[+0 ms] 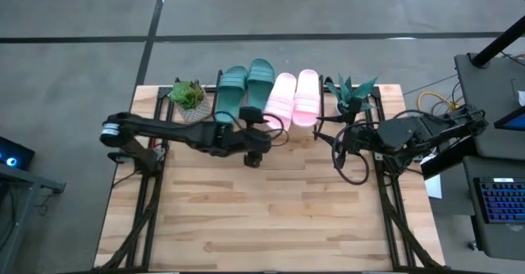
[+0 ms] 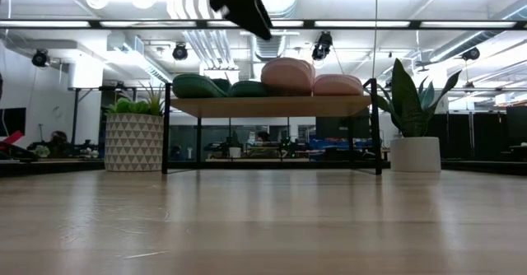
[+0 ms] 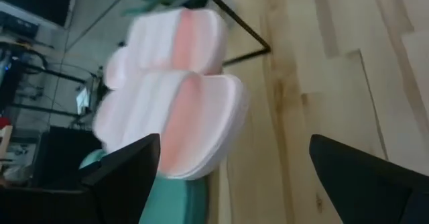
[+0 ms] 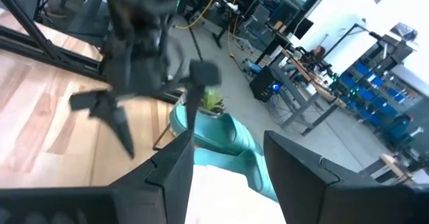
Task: Pick and place slides into the shelf
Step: Put the pink slide on the shelf
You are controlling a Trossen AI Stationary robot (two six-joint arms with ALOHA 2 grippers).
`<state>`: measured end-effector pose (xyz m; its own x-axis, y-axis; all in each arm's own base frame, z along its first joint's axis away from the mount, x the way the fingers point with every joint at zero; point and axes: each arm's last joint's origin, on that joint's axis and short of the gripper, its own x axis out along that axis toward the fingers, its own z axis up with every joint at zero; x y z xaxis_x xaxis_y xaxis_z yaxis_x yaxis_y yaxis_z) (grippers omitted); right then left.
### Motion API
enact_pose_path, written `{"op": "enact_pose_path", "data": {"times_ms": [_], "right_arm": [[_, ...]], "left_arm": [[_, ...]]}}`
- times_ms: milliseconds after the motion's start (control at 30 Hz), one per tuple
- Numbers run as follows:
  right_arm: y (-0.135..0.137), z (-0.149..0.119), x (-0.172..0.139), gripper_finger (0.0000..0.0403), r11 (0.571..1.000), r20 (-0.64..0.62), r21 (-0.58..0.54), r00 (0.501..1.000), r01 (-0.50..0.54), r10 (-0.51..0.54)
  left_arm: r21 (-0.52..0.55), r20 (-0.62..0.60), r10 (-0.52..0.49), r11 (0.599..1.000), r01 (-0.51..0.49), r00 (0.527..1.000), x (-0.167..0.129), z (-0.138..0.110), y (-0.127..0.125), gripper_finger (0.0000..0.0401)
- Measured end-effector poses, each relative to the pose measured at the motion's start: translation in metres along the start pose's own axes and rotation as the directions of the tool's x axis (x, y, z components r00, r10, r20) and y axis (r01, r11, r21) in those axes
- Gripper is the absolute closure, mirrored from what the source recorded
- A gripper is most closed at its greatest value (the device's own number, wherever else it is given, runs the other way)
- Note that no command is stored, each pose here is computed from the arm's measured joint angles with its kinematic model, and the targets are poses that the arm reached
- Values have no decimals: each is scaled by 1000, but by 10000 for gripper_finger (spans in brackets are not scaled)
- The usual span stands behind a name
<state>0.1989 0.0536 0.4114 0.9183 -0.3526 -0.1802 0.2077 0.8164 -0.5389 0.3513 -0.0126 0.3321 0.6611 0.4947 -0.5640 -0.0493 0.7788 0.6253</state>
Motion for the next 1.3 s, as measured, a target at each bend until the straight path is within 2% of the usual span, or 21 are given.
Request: {"op": "enact_pose_path", "data": {"times_ms": [133, 233, 300, 433, 600, 767, 900, 1033, 1167, 1300], "right_arm": [[1, -6, 8, 232, 999, -32, 44, 999, 18, -17], [9, -19, 28, 232, 999, -98, 19, 995, 36, -34], [18, -29, 45, 232, 999, -137, -19, 990, 44, -46], [34, -38, 74, 232, 990, -128, -130, 989, 64, -80], [49, -35, 99, 232, 981, -122, -182, 989, 62, -85], [60, -27, 121, 232, 983, -192, -183, 979, 28, -63], [67, -24, 144, 232, 984, -306, -180, 950, 12, -68], [67, -32, 168, 232, 975, -449, -220, 885, 25, -124], [62, -44, 186, 237, 969, -555, -246, 817, 21, -159], [53, -50, 195, 249, 966, -590, -256, 788, 27, -179]], "left_arm": [[-65, 14, 16, 998, -15, 1000, -29, -7, 17, 35], [-144, 7, 44, 989, -42, 999, -49, -20, 31, 35], [-184, 24, 54, 982, -49, 998, -64, -28, 38, 35], [-263, 93, 60, 964, -34, 994, -91, -45, 49, 35], [-320, 178, 30, 947, 29, 984, -113, -73, 49, 35], [-361, 276, 66, 932, 39, 959, -127, -101, 45, 35], [-391, 358, 128, 920, 23, 925, -134, -121, 43, 35], [-421, 414, 181, 907, 12, 892, -141, -135, 42, 35], [-440, 419, 205, 898, 0, 885, -145, -145, 41, 35], [-451, 429, 216, 893, 1, 877, -149, -151, 40, 35]]}}
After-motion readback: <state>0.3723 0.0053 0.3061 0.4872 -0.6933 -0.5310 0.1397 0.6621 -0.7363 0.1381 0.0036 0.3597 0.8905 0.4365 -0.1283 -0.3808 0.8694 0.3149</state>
